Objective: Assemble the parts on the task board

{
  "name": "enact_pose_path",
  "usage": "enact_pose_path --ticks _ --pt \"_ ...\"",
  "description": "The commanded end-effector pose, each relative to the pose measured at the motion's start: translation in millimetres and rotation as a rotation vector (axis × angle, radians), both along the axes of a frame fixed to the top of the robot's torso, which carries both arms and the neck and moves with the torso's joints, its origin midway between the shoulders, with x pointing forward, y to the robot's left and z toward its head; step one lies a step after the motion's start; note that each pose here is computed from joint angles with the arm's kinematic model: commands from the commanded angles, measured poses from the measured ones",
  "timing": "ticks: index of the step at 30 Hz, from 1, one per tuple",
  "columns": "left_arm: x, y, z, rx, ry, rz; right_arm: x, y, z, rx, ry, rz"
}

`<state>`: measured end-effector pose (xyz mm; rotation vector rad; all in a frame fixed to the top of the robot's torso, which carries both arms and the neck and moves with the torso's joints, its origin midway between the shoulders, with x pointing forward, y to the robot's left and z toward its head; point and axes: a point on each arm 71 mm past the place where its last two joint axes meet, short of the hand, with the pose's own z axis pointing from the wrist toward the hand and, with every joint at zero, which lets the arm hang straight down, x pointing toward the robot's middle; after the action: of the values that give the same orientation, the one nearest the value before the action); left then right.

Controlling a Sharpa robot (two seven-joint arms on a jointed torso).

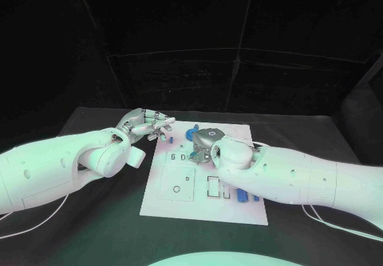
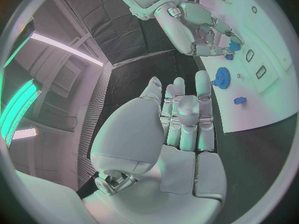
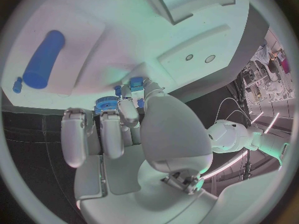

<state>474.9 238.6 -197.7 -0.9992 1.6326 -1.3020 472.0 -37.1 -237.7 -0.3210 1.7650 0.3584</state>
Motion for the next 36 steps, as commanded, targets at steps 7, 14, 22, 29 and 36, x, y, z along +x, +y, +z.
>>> enact_pose_path --ticks 7,14,22,29,36 --pt "0.4 -1.9 1.3 -0.012 -0.004 -0.017 -1.6 0.0 -2.1 -0.004 0.003 0.030" --pt "0.4 -2.2 0.9 -0.012 0.001 -0.023 -2.6 -0.2 -2.3 -0.017 0.002 0.048" --pt "0.3 -2.5 0.7 -0.013 0.005 -0.027 -2.4 -2.7 -2.5 -0.024 0.001 0.052" --pt "0.3 -3.6 0.5 -0.014 0.007 -0.033 -1.9 -4.5 -1.9 0.002 -0.001 0.059" --pt "0.3 -4.1 0.3 -0.015 0.009 -0.037 -2.8 -7.3 -3.8 0.005 0.030 0.076"
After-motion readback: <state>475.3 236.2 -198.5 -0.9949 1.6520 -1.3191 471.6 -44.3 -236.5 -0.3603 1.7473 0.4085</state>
